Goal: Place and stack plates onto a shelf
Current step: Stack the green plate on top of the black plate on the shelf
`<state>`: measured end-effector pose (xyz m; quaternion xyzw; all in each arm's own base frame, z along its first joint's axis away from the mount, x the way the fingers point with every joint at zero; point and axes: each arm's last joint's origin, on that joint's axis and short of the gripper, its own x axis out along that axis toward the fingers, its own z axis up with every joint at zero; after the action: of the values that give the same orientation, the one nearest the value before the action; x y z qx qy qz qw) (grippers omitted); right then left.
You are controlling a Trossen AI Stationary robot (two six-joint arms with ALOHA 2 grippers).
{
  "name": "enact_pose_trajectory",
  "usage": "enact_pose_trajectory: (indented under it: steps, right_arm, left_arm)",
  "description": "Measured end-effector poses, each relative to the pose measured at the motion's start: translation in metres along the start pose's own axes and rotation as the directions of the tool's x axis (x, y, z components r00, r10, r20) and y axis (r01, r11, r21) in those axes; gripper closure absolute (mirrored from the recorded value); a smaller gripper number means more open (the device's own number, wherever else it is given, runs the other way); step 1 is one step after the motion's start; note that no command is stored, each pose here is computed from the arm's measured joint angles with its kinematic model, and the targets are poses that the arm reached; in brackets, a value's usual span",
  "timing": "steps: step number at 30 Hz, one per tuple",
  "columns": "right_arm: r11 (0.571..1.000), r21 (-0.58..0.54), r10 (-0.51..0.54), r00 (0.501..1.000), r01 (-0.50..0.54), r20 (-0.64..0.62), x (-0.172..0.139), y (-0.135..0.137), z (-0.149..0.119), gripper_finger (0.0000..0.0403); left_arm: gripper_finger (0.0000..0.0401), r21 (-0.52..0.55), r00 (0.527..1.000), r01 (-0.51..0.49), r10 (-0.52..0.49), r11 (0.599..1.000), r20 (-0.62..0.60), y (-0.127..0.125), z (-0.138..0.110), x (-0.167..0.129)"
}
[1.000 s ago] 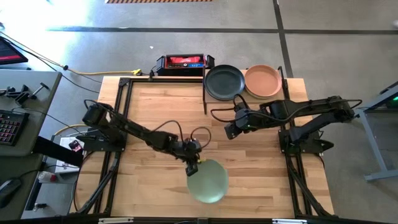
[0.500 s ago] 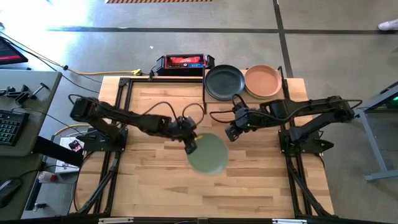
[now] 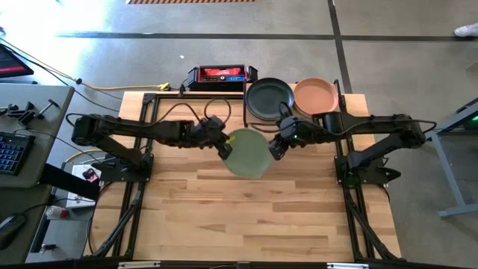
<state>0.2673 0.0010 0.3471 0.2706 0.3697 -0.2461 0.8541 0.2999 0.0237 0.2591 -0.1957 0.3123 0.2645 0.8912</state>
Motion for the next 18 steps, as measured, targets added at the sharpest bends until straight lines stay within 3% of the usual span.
enact_pose_trajectory:
  steps: [11,18]
  right_arm:
    - [0.996,-0.058,-0.069,0.996,0.073,0.062,0.004,-0.016,0.016,0.0258]
    - [0.995,-0.055,-0.081,0.994,0.085,0.071,0.005,-0.021,0.02,0.0258]
  left_arm:
    - [0.04,-0.031,0.991,-0.052,0.055,0.998,0.121,0.02,0.021,-0.012]
    - [0.04,-0.062,0.977,-0.02,0.032,0.998,0.209,0.02,0.032,-0.013]
